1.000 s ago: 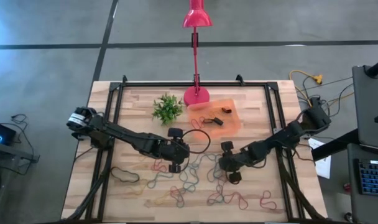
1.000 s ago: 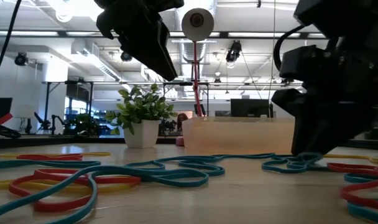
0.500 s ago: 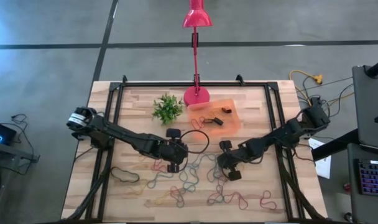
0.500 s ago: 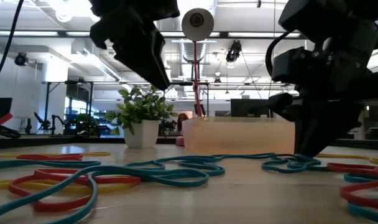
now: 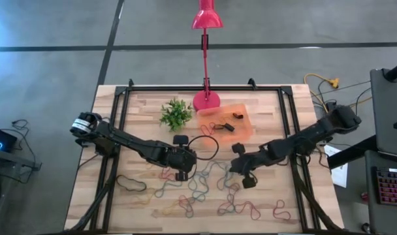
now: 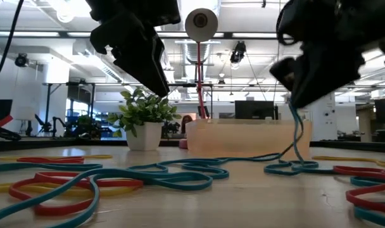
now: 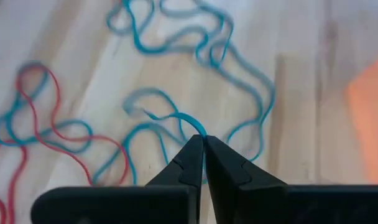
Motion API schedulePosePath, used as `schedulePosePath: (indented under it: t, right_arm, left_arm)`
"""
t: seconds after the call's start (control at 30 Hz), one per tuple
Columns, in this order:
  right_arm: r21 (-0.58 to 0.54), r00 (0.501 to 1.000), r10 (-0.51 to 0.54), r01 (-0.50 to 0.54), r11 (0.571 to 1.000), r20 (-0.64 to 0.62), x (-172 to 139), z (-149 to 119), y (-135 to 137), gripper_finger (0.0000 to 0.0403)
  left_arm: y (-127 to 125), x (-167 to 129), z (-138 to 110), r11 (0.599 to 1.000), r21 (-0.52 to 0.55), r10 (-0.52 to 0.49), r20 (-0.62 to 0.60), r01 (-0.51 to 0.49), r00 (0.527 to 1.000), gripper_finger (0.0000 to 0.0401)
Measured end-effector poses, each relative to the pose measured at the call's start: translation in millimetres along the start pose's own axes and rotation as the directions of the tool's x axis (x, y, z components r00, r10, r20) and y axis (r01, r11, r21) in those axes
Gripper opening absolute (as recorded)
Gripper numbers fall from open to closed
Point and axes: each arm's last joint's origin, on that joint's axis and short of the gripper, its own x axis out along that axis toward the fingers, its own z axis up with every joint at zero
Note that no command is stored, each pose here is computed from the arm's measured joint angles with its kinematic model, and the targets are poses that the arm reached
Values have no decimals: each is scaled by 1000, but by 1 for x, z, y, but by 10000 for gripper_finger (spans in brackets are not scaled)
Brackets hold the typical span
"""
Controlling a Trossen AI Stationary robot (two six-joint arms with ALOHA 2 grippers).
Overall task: Pick and place rubber bands into bin
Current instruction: Put the blue rubberband into the orange container
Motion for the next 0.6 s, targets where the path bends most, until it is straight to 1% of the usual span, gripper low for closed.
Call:
schedulePosePath:
  t: [0.13, 0.2, 0.33, 0.43, 0.5, 0.6]
  right_arm:
    - [-39, 995, -31, 34, 999, 90, -20, 8, 2, 8]
    - [-58, 989, -59, 67, 996, 136, -31, 11, 2, 8]
    - [-75, 958, -169, 190, 979, 231, -52, 17, -2, 8]
    - [-60, 926, -247, 275, 960, 286, -66, 21, -5, 8]
    - [-51, 921, -244, 271, 961, 304, -72, 21, -6, 8]
    - [-53, 945, -180, 202, 978, 274, -71, 18, -4, 8]
  left_arm:
    - [0, -1, 1, 1000, -2, -1, 4, 1, 1000, 151]
    - [0, -1, 1, 1000, -3, -1, 7, 1, 1000, 151]
    - [0, -1, 2, 1000, -5, -1, 12, 2, 1000, 151]
    - [0, -1, 2, 1000, -6, -2, 14, 2, 1000, 151]
    - [0, -1, 3, 1000, -9, -3, 21, 3, 1000, 151]
    - [-1, 0, 2, 1000, -7, -3, 19, 4, 1000, 151]
